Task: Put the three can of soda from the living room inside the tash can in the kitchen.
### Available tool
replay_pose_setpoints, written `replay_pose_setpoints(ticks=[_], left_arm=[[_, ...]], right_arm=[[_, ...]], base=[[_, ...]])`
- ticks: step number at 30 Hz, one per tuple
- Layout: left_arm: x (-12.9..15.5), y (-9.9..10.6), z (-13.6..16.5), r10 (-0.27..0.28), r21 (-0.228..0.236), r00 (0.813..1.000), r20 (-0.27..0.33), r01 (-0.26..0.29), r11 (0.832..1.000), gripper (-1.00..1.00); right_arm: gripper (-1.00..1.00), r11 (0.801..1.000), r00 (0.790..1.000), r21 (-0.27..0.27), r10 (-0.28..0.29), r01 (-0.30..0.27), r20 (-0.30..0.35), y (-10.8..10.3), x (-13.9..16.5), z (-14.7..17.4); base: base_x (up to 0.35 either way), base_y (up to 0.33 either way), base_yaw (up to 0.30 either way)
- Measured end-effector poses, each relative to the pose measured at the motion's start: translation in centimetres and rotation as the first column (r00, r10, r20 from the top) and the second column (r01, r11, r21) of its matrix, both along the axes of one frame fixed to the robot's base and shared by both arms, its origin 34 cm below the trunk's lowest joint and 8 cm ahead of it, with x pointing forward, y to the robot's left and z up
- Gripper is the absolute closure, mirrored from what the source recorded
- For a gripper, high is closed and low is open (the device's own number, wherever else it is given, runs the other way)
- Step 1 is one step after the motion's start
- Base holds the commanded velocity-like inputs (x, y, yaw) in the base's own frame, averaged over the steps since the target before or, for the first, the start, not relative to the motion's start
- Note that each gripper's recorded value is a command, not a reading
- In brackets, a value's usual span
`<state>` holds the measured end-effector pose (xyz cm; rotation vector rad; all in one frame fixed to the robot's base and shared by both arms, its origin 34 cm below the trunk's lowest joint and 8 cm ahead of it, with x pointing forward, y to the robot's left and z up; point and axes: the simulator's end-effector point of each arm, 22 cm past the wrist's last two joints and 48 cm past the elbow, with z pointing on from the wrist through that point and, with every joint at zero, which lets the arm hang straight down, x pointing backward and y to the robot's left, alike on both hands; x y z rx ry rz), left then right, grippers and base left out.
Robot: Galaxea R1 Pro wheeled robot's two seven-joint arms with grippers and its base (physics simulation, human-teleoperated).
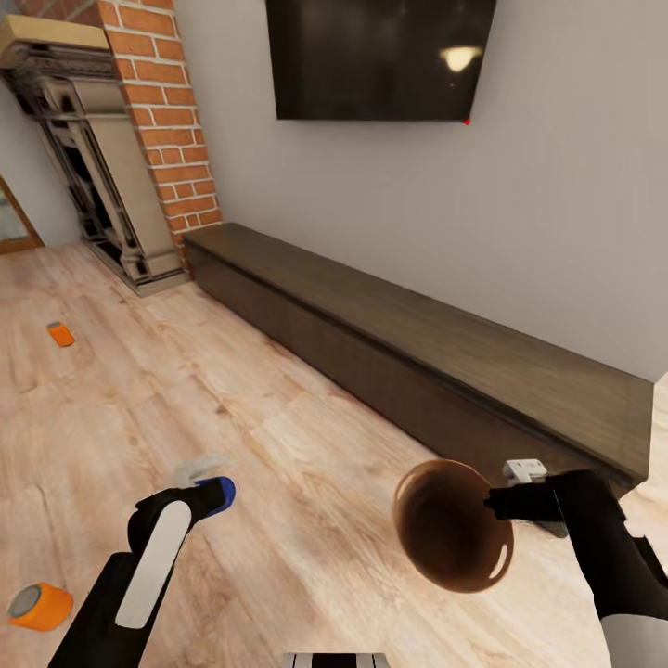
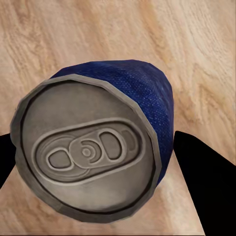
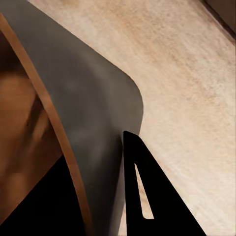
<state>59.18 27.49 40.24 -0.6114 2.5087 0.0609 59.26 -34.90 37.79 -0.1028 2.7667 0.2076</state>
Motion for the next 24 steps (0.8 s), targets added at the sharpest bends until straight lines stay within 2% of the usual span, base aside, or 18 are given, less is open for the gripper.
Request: replay_pose_setpoints(ticks=[3, 7, 11, 12, 13, 14, 17, 18, 20, 21, 22, 23, 24], left_arm=[[0.1, -0.5, 0.7, -0.006, -0.009, 1.000, 0.011, 0.006, 1.000, 1.00], [0.9, -1.3, 3.3, -0.031, -0.009, 0.997, 0.069, 0.031, 0.999, 1.00], [3.0, -3.7, 6.6, -0.115, -0.017, 0.989, 0.091, 0.117, 0.993, 1.00], [4.5, -5.0, 8.6, -0.157, -0.028, 0.981, 0.111, 0.161, 0.987, 1.00], [5.1, -5.3, 9.6, -0.170, -0.019, 0.978, 0.122, 0.174, 0.985, 1.00], [6.1, -6.7, 11.1, -0.190, -0.051, 0.970, 0.151, 0.200, 0.978, 1.00], [6.8, -12.2, 13.9, -0.287, -0.145, 0.935, 0.208, 0.319, 0.936, 1.00], [6.8, -12.7, 14.3, -0.299, -0.147, 0.930, 0.212, 0.333, 0.931, 1.00], [6.3, -16.1, 15.5, -0.350, -0.222, 0.903, 0.247, 0.405, 0.887, 1.00], [6.2, -16.9, 15.9, -0.365, -0.232, 0.895, 0.256, 0.423, 0.876, 1.00], [5.7, -18.7, 16.6, -0.389, -0.275, 0.878, 0.279, 0.461, 0.844, 1.00], [5.3, -20.0, 17.1, -0.410, -0.299, 0.863, 0.294, 0.491, 0.819, 1.00], [5.0, -20.9, 17.5, -0.426, -0.312, 0.852, 0.304, 0.512, 0.801, 1.00]], right_arm=[[1.00, 0.999, 1.000, -0.039, -0.004, 0.005, 0.011, 1.0, 0.6, 0.0], [1.00, 0.999, 1.000, -0.033, -0.013, 0.014, 0.026, 1.4, 0.8, 0.9], [1.00, 0.999, 0.999, -0.042, -0.007, 0.009, 0.037, 1.4, 1.0, 1.5], [1.00, 0.999, 0.999, -0.041, -0.006, 0.007, 0.040, 1.6, 1.0, 1.7], [1.00, 0.999, 0.999, -0.040, -0.005, 0.007, 0.044, 1.6, 1.0, 1.9], [1.00, 0.999, 0.999, -0.040, -0.005, 0.007, 0.048, 1.6, 1.1, 2.1], [1.00, 0.999, 0.998, -0.049, -0.003, 0.006, 0.060, 1.5, 1.2, 2.8], [1.00, 0.999, 0.998, -0.051, -0.003, 0.006, 0.065, 1.5, 1.3, 3.0], [1.00, 0.999, 0.998, -0.047, -0.005, 0.008, 0.066, 1.5, 1.3, 3.3], [1.00, 0.999, 0.998, -0.046, -0.006, 0.009, 0.067, 1.5, 1.3, 3.4], [1.00, 0.999, 0.998, -0.045, -0.006, 0.009, 0.068, 1.5, 1.3, 3.5], [1.00, 0.999, 0.998, -0.046, -0.006, 0.009, 0.069, 1.5, 1.2, 3.6], [1.00, 0.999, 0.997, -0.048, -0.005, 0.009, 0.073, 1.5, 1.3, 3.8]], base=[[0.000, 0.000, 0.299], [0.000, 0.000, 0.299], [0.000, 0.000, 0.299], [0.000, 0.000, 0.299], [0.000, 0.000, 0.299], [0.000, 0.000, 0.299], [0.000, 0.000, 0.299], [0.000, 0.000, 0.299], [0.000, 0.000, 0.299], [0.000, 0.000, 0.299], [0.000, 0.000, 0.299], [0.000, 0.000, 0.299], [0.000, 0.000, 0.299]])
